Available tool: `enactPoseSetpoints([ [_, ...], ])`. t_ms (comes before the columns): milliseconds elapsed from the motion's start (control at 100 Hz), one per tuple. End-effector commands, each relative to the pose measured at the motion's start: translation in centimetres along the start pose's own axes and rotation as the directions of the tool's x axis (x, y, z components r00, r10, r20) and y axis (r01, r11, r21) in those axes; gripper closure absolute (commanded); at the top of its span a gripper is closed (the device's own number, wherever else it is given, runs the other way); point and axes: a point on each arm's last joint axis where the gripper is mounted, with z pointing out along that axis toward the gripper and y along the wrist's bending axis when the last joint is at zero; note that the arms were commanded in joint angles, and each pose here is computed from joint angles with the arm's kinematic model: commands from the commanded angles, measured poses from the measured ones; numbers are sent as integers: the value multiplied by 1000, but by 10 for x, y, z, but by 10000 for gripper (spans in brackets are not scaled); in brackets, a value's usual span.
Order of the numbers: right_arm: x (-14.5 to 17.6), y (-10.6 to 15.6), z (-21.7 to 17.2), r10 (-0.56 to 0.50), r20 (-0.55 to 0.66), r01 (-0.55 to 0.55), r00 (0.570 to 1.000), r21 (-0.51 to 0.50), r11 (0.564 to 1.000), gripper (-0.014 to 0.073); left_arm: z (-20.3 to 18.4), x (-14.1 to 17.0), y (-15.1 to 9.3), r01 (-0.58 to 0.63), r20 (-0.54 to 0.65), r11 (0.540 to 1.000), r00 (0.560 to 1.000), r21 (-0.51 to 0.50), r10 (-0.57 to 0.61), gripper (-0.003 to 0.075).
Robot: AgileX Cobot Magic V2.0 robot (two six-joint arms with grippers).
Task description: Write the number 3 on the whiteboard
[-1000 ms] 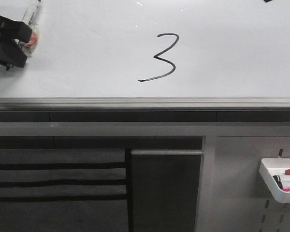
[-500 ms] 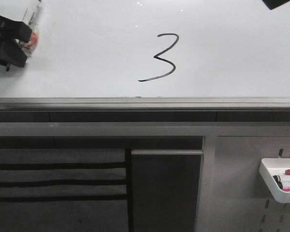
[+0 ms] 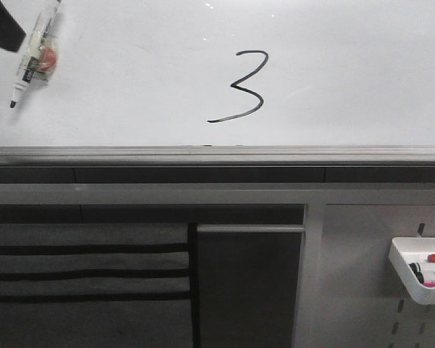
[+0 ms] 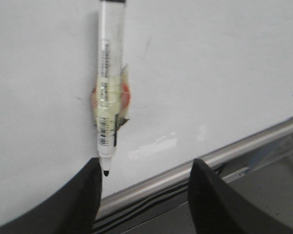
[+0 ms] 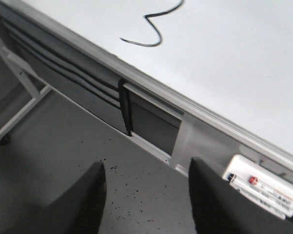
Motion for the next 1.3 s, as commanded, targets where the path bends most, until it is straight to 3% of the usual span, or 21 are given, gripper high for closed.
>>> enactPoseSetpoints([
  [0, -8, -9, -22, 96, 98, -103, 991, 75, 992, 256, -45, -16, -9, -31, 111, 1000, 993, 1, 31, 351],
  [110, -1, -15, -41, 156, 134, -176, 979, 151, 973, 293, -87, -12, -19, -100, 150, 995, 984, -1, 99, 351],
  [260, 12, -14, -62, 184, 153, -215, 971, 220, 951, 430, -137, 2, -31, -150, 228, 987, 961, -48, 157, 351],
  [400, 30, -8, -67, 216, 179, -255, 960, 237, 938, 543, -161, 26, -34, -105, 268, 988, 955, -112, 132, 352],
  [600, 56, -1, -68, 216, 295, -294, 931, 254, 921, 646, -161, 64, -34, 24, 306, 987, 952, -159, 27, 378],
  [710, 61, 1, -71, 188, 388, -305, 902, 266, 915, 643, -152, 77, -33, 60, 355, 984, 935, -166, 3, 464],
  [920, 62, -2, -72, 122, 533, -318, 838, 294, 901, 643, -137, 86, -29, 105, 472, 978, 882, -181, -7, 734],
  [1040, 64, -2, -70, 127, 525, -319, 842, 294, 901, 643, -135, 86, -30, 207, 532, 973, 838, -106, -120, 738],
  [1290, 65, -2, -70, 130, 519, -319, 845, 293, 901, 643, -134, 87, -30, 220, 530, 971, 837, -94, -138, 738],
])
